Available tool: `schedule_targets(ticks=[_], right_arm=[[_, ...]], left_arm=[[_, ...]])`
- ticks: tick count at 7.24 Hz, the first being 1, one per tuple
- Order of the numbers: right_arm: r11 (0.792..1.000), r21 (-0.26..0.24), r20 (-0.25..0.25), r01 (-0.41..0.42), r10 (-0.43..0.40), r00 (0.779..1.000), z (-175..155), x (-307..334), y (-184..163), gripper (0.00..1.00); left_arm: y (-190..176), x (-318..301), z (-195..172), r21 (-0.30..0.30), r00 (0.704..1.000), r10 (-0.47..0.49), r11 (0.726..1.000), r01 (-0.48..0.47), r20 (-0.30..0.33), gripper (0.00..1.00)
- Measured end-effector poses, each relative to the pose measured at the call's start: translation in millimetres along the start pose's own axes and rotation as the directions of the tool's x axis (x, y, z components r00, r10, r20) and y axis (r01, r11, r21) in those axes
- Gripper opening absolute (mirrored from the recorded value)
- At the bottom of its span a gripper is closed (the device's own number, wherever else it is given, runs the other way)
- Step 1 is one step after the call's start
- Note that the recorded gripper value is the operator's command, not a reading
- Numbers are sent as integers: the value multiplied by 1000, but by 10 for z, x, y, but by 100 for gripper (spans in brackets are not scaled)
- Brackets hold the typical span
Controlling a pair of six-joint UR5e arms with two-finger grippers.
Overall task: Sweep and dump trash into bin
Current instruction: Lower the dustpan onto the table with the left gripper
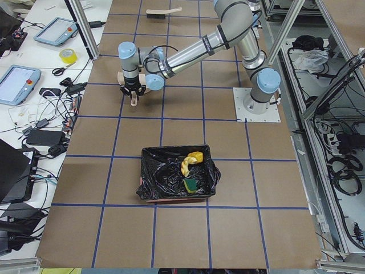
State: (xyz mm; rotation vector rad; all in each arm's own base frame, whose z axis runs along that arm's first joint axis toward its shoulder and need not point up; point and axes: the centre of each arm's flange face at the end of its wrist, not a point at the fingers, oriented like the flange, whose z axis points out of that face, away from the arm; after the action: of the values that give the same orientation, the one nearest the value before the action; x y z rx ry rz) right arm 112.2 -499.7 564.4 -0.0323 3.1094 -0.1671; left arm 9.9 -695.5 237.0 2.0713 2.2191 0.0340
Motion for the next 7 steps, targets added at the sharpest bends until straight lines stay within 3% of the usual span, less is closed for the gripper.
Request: schedule_targets(ticks=[4,5,6,7], right_arm=[[1000,-2,0,0,0,1000,10,-1,4,100],[1000,-2,-1,0,0,1000,9,1,6,100],[1000,-3,-1,1,-1,1000,7,3,8,100],[1000,-2,-1,1,-1,1000,3,2,11,100]], left_arm=[[-88,30,55,0,1000,12,1000,-12,-21,13],[-109,54,59,-2,999,18,1000,-18,-28,24],[-117,65,71,-2,999,23,1000,-23,-32,42],[-121,68,74,-1,999,26,1000,-26,-33,72]])
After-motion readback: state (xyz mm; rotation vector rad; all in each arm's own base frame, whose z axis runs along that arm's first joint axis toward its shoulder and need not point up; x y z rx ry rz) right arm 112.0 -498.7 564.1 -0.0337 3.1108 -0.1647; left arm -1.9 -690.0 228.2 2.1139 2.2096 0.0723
